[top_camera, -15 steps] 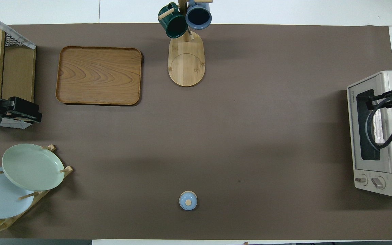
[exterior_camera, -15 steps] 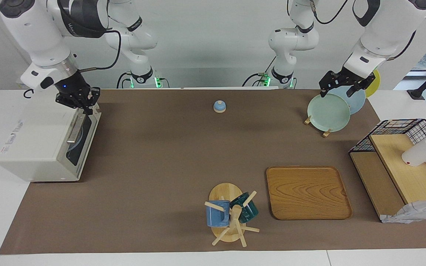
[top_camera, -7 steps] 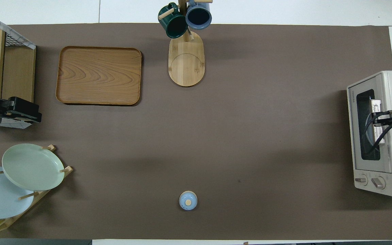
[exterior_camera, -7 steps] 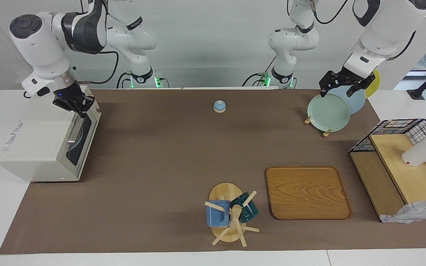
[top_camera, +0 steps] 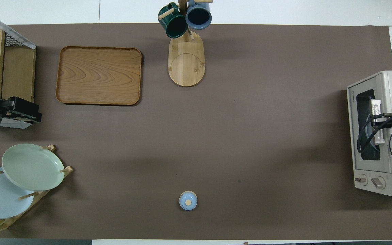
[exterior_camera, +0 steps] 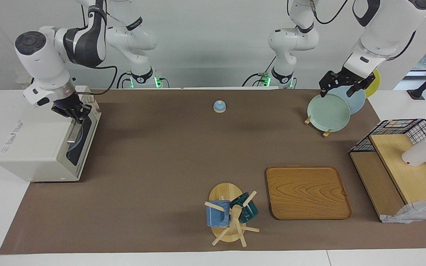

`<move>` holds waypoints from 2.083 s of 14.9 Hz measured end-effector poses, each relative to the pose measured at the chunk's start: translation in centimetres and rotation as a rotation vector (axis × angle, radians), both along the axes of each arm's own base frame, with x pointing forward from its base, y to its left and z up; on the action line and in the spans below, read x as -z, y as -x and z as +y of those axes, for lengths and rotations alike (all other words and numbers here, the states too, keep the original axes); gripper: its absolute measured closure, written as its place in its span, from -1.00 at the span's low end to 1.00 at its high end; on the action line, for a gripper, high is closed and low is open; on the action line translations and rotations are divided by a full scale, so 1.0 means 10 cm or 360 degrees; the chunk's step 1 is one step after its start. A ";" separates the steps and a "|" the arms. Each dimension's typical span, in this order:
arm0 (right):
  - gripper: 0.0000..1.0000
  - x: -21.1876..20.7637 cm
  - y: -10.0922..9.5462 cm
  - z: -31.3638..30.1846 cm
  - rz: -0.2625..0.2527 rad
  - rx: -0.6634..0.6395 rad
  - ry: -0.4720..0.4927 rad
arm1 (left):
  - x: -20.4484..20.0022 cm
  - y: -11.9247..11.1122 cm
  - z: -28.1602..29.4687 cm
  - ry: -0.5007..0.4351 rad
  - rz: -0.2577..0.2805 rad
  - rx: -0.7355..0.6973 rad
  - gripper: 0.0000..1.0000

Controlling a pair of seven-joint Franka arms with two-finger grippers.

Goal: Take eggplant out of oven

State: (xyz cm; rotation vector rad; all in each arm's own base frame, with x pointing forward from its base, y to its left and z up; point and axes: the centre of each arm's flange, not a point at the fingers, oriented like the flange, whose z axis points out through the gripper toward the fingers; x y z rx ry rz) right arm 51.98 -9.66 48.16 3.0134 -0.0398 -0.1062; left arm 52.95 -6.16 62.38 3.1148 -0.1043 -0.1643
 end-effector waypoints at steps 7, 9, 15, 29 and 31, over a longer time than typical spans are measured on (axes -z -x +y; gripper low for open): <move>0.98 0.09 0.02 -0.04 0.0031 0.0008 0.0006 | 0.00 0.00 0.00 0.0000 0.0000 0.0000 -1.00; 0.98 0.10 0.02 -0.05 0.0033 0.0009 0.0006 | 0.00 0.00 0.00 0.0000 0.0000 0.0000 -1.00; 0.98 0.15 0.04 0.01 0.0017 -0.0012 0.0006 | 0.00 0.00 0.00 0.0000 0.0000 0.0000 -1.00; 0.98 0.95 -0.07 0.89 -0.0039 -0.0119 -0.0151 | 0.00 0.00 0.00 0.0000 0.0000 0.0000 -1.00; 0.98 1.17 -0.12 1.00 -0.0106 -0.0119 -0.0152 | 0.00 0.00 0.00 0.0000 0.0000 0.0000 -1.00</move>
